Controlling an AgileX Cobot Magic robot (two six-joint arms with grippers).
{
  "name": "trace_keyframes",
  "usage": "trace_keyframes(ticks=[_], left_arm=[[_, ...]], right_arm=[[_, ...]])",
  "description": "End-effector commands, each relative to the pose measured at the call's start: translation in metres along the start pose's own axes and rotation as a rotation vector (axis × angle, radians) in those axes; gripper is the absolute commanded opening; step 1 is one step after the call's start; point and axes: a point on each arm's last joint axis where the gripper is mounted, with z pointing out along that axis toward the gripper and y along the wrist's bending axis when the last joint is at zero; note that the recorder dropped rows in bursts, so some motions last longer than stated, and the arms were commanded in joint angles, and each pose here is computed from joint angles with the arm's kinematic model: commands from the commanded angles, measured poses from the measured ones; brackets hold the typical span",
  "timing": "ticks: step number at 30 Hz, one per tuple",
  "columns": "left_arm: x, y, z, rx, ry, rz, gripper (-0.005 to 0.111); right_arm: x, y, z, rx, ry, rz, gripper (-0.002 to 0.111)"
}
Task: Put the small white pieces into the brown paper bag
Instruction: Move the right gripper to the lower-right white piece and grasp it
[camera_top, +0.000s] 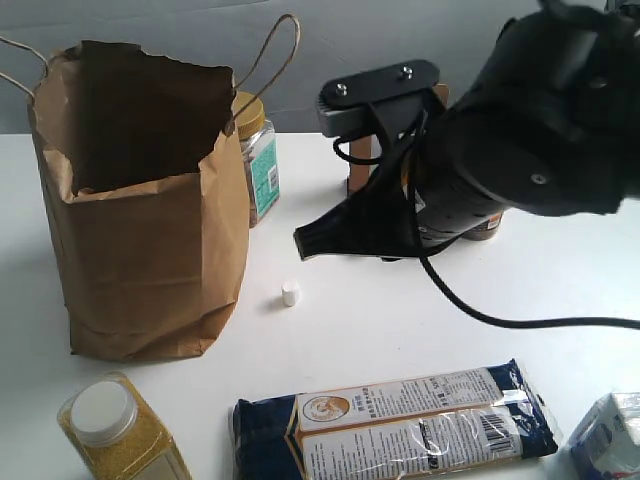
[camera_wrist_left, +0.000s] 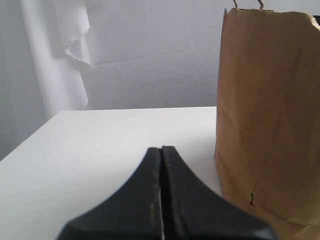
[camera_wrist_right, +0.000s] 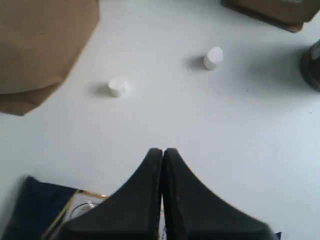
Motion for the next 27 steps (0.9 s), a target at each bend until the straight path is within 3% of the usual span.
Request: trace_keyframes(ticks=[1, 4, 11, 13, 27], left_arm=[[0.001, 0.0, 0.0, 0.007, -0.003, 0.001, 0.0], [0.001, 0.0, 0.0, 0.007, -0.003, 0.001, 0.0], [0.001, 0.0, 0.0, 0.007, -0.003, 0.001, 0.0], [0.001, 0.0, 0.0, 0.007, -0.003, 0.001, 0.0], [0.001, 0.0, 0.0, 0.007, -0.003, 0.001, 0.0]], right_arm=[[-0.005, -0.019, 0.041, 0.023, 0.02, 0.001, 0.001], [-0.007, -0.031, 0.066, 0.033, 0.031, 0.015, 0.012], [-0.009, -0.045, 0.114, 0.003, 0.001, 0.028, 0.061], [-0.01, -0.048, 0.125, -0.007, -0.012, 0.037, 0.067], [-0.033, -0.053, 0.192, -0.002, -0.025, 0.061, 0.065]])
